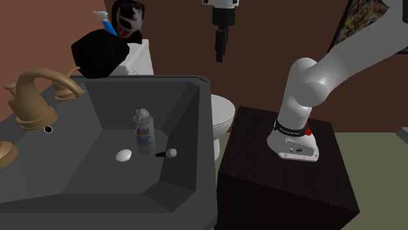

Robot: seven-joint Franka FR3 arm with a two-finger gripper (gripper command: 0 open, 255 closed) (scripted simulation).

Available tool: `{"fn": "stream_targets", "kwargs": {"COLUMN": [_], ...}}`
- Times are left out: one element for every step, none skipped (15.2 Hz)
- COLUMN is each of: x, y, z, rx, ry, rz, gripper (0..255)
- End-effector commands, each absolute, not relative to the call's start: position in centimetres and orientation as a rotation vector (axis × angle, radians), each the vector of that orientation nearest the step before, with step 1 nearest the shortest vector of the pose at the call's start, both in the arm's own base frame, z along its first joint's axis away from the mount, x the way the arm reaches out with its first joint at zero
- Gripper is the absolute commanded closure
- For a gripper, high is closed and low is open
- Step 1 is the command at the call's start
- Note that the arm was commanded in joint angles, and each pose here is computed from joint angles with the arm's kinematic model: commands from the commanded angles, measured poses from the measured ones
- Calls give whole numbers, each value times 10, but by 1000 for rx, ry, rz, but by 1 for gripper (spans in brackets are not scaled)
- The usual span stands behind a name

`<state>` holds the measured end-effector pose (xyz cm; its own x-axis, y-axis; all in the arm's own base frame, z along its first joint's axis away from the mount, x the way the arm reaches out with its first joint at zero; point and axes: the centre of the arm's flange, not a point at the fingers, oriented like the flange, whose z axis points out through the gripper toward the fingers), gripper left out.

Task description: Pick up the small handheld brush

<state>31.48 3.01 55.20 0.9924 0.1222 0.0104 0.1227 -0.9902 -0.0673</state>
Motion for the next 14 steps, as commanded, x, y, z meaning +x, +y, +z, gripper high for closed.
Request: {"fn": "stream_targets", "kwargs": {"x": [315,321,326,331,337,341,346,351,355,359,363,367,371,374], "y": [30,39,49,58,68,78,87,97,108,118,128,138,149,159], "z": [552,545,538,531,524,516,509,502,495,489,482,475,468,461], "rx": [-3068,-3065,-3061,-3057,-3052,-3048,-3043,-3037,-3032,-3026,-3019,-3012,-3005,-2998], "ry": [-189,-221,-254,-287,-319,-352,-384,-416,-449,-481,-513,-545,-577,-609], "rz": [-10,-12,-15,-18,-20,-23,-26,-28,-31,-34,-36,-39,-42,-44], "gripper": [0,0,0,0,0,0,0,0,0,0,0,0,0,0]}}
